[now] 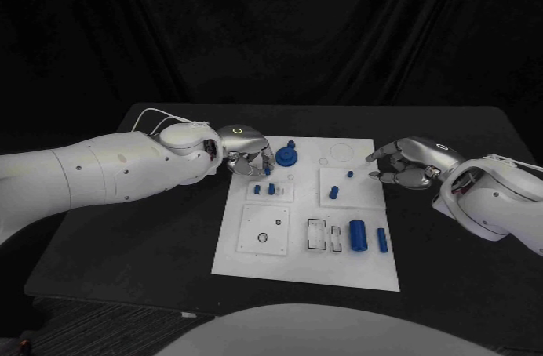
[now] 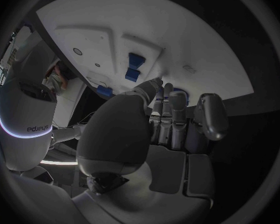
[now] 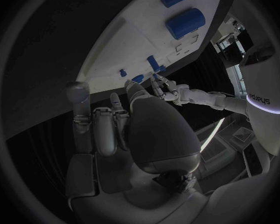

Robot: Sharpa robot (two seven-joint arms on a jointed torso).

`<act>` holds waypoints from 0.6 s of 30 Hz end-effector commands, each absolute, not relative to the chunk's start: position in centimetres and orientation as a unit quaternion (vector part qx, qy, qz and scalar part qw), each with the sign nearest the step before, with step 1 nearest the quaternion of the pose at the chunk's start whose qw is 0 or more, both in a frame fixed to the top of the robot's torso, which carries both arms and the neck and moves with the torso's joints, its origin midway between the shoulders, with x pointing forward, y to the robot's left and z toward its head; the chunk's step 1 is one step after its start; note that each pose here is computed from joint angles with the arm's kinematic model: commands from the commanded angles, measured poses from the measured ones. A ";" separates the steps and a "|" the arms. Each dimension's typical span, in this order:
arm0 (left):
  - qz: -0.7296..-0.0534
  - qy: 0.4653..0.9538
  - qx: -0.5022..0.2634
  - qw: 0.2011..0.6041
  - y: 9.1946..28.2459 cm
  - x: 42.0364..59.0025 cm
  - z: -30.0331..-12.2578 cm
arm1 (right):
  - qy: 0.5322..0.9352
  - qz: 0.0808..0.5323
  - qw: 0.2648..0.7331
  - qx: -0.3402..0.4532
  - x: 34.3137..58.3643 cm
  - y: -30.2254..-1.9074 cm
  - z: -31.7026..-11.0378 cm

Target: Assemble the parts on the task board

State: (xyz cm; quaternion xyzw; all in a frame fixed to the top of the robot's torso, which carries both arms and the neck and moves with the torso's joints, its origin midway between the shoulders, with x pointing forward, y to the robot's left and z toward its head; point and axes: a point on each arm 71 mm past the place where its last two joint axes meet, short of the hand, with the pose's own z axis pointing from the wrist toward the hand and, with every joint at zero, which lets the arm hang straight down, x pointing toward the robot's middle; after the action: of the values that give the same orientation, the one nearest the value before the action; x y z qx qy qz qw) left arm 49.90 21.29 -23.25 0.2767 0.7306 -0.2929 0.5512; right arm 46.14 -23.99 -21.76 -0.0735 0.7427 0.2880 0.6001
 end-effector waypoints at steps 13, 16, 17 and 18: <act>-0.294 0.742 0.278 0.534 20.9 49.8 -24.2 | 0.748 0.281 0.598 -0.070 46.1 -24.1 -22.0; -0.295 0.742 0.278 0.534 20.9 49.7 -24.3 | 0.748 0.281 0.598 -0.070 46.1 -24.0 -22.0; -0.295 0.741 0.278 0.534 20.8 49.7 -24.3 | 0.748 0.281 0.598 -0.070 46.2 -24.0 -22.0; -0.296 0.742 0.278 0.534 20.8 49.7 -24.3 | 0.748 0.281 0.598 -0.070 46.2 -24.0 -22.0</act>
State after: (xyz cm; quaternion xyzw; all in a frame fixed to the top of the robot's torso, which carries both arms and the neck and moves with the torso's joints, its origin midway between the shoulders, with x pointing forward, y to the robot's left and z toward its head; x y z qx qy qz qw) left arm 50.01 20.95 -23.71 0.2755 0.7344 -0.2939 0.5462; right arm 46.15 -23.96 -21.84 -0.0733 0.7440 0.2873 0.5988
